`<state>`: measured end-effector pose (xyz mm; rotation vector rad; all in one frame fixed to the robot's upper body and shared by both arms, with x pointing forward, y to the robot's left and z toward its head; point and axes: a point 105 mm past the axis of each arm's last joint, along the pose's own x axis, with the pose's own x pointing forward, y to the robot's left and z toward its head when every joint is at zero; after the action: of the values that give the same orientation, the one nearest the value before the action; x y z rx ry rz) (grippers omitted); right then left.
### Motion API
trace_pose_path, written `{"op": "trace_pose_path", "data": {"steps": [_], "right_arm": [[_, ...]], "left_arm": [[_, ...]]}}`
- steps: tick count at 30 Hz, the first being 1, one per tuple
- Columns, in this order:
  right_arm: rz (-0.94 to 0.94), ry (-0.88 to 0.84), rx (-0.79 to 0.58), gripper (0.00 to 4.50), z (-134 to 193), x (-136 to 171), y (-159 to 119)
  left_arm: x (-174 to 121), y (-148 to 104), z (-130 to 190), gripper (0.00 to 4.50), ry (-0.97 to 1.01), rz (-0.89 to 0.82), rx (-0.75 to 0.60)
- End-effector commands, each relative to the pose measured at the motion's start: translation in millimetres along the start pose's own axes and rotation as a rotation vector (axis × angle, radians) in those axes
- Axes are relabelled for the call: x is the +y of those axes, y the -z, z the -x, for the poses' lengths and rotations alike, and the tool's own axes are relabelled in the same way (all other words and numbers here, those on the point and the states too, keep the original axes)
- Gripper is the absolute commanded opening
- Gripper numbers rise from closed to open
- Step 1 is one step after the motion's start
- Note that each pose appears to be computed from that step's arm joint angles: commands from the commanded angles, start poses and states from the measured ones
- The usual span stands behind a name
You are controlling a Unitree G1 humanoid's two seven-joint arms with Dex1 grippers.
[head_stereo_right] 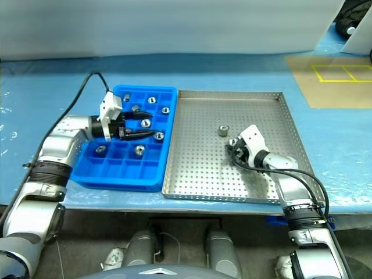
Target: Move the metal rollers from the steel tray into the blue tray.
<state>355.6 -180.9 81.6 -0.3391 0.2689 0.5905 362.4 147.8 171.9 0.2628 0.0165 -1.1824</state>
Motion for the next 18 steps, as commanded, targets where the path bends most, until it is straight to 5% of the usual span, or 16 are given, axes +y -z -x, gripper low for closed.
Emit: {"op": "trace_pose_path", "data": {"steps": [1,9,18], "right_arm": [[0.069,-0.087,-0.115,1.67,1,11,-47],[0.167,-0.465,-0.244,1.67,-1,75,-108],[0.244,-0.718,-0.272,1.67,-35,130,-125]], "left_arm": [[10,-15,17,3.62,-0.050,-0.049,-0.011],[1,-18,31,3.62,-0.079,-0.057,-0.005],[-13,-18,70,3.62,-0.203,-0.034,0.031]]}}
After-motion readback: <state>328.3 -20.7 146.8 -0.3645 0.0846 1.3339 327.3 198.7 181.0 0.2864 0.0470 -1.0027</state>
